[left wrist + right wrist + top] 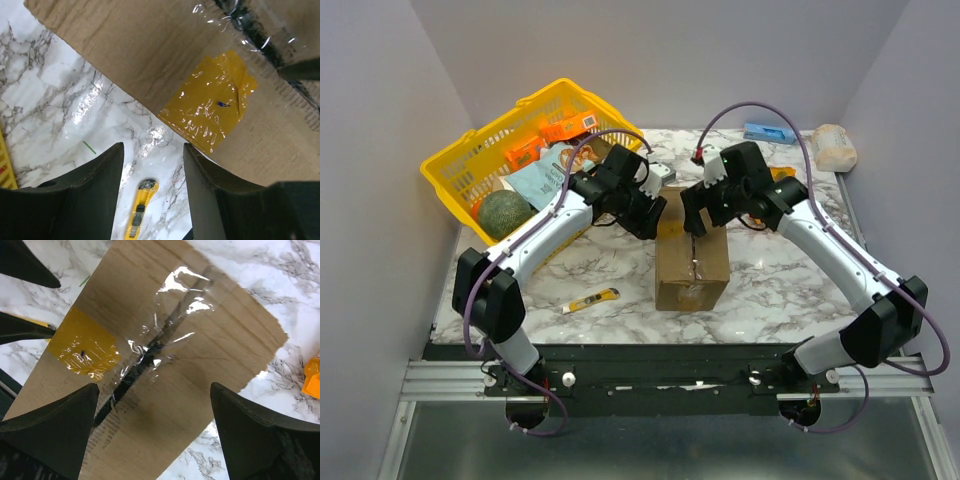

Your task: Unpack the express box

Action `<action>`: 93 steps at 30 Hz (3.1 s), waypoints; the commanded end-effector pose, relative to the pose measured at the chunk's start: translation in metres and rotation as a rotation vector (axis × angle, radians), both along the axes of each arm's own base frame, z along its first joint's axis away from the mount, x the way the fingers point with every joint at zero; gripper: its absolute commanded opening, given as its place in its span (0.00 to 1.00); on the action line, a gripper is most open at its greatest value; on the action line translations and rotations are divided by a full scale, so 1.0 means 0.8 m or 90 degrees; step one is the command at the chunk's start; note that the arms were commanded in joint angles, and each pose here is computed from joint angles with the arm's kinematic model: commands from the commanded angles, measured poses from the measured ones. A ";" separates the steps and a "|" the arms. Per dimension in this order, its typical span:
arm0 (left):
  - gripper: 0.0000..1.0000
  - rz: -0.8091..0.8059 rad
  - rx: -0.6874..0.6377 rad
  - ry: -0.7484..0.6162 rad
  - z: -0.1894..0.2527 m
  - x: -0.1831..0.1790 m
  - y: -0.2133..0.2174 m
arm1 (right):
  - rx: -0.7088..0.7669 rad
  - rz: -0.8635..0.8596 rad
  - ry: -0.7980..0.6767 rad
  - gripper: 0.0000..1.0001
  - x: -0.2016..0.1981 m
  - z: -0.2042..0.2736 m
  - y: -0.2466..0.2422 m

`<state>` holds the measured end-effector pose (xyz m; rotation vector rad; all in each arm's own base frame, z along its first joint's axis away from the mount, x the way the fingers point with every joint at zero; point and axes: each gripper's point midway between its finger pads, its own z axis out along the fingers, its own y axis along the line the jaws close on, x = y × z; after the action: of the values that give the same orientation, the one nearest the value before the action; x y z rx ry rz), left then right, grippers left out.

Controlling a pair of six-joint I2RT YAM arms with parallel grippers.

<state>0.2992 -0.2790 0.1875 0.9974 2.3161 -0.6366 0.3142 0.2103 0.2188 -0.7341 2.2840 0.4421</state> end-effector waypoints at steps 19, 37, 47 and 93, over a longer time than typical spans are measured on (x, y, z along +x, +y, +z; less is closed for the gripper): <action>0.54 0.059 -0.178 0.012 0.076 0.024 -0.009 | -0.236 -0.133 0.020 1.00 0.016 -0.078 -0.056; 0.39 0.007 -0.341 0.084 0.047 0.034 -0.071 | -0.205 -0.111 -0.043 1.00 0.035 -0.014 -0.044; 0.36 0.054 -0.265 0.152 -0.026 0.034 -0.062 | -0.172 -0.129 -0.058 1.00 0.032 0.011 -0.043; 0.32 0.111 -0.191 0.157 -0.071 0.035 -0.040 | -0.477 -0.042 -0.150 1.00 0.073 0.010 -0.115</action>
<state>0.3399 -0.3382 0.1997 0.6618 2.1212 -1.1888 0.3663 0.1706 0.1975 -0.9676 2.2534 -0.2638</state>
